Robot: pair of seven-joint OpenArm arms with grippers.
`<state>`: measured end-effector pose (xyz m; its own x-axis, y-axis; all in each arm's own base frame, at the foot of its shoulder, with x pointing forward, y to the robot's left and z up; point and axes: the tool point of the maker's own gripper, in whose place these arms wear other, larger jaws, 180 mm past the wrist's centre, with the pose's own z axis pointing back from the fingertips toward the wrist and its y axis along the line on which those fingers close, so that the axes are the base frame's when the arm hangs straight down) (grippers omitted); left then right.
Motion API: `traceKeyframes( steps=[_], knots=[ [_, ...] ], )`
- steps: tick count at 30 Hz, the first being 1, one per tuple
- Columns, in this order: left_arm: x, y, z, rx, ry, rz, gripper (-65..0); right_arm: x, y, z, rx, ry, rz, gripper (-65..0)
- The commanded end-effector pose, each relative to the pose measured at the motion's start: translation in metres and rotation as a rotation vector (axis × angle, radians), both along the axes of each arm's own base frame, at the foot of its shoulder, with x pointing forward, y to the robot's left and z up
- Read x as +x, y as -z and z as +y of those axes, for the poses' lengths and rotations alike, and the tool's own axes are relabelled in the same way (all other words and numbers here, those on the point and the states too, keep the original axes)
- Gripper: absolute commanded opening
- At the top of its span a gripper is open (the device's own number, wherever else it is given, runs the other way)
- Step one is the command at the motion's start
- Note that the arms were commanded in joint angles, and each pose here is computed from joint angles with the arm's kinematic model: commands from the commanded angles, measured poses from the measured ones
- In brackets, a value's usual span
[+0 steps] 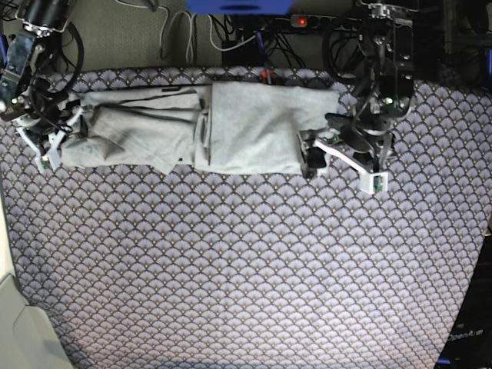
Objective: Fold the T-shirt properly
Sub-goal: 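Release the left gripper and pinch the strip end with the right gripper, then lift the strip end with the right gripper and fold it onto the middle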
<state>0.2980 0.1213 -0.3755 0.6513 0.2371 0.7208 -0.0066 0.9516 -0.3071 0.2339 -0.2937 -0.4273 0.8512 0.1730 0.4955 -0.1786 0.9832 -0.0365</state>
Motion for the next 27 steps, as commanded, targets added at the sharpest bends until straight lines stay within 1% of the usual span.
traceKeyframes(
  steps=[1,5,7,11,14,15,22,24,27],
  knots=[
    [0.008,-0.012,0.001,0.0,-0.001,-0.048,0.0,-0.005,0.002,-0.008,-0.037,0.0,0.033,-31.9],
    [0.008,-0.012,0.001,0.0,-0.001,-0.048,0.0,-0.007,0.003,-0.007,-0.036,-0.003,0.037,-32.8],
    [0.008,-0.012,0.001,0.0,-0.001,-0.048,0.0,-0.007,0.003,-0.007,-0.036,-0.003,0.039,-36.5],
    [0.008,-0.013,0.001,0.0,-0.001,-0.05,0.0,-0.008,0.003,-0.008,-0.038,0.001,0.038,-50.1],
    [0.008,-0.013,0.001,0.0,-0.001,-0.05,0.0,-0.008,0.003,-0.008,-0.038,0.001,0.041,-62.8],
    [0.008,-0.013,0.001,0.0,-0.001,-0.048,0.0,-0.008,0.003,-0.008,-0.038,0.001,0.041,-65.0],
    [0.008,-0.012,0.002,0.0,-0.003,-0.047,0.0,-0.005,-0.001,-0.008,-0.041,0.0,0.025,-65.0],
    [0.008,-0.012,0.002,0.0,-0.003,-0.047,0.0,0.001,-0.012,-0.005,-0.058,-0.013,-0.01,-65.0],
    [0.007,-0.012,0.002,0.0,-0.003,-0.046,0.0,0.002,-0.026,0.01,-0.069,-0.036,-0.054,-65.0]
  ],
)
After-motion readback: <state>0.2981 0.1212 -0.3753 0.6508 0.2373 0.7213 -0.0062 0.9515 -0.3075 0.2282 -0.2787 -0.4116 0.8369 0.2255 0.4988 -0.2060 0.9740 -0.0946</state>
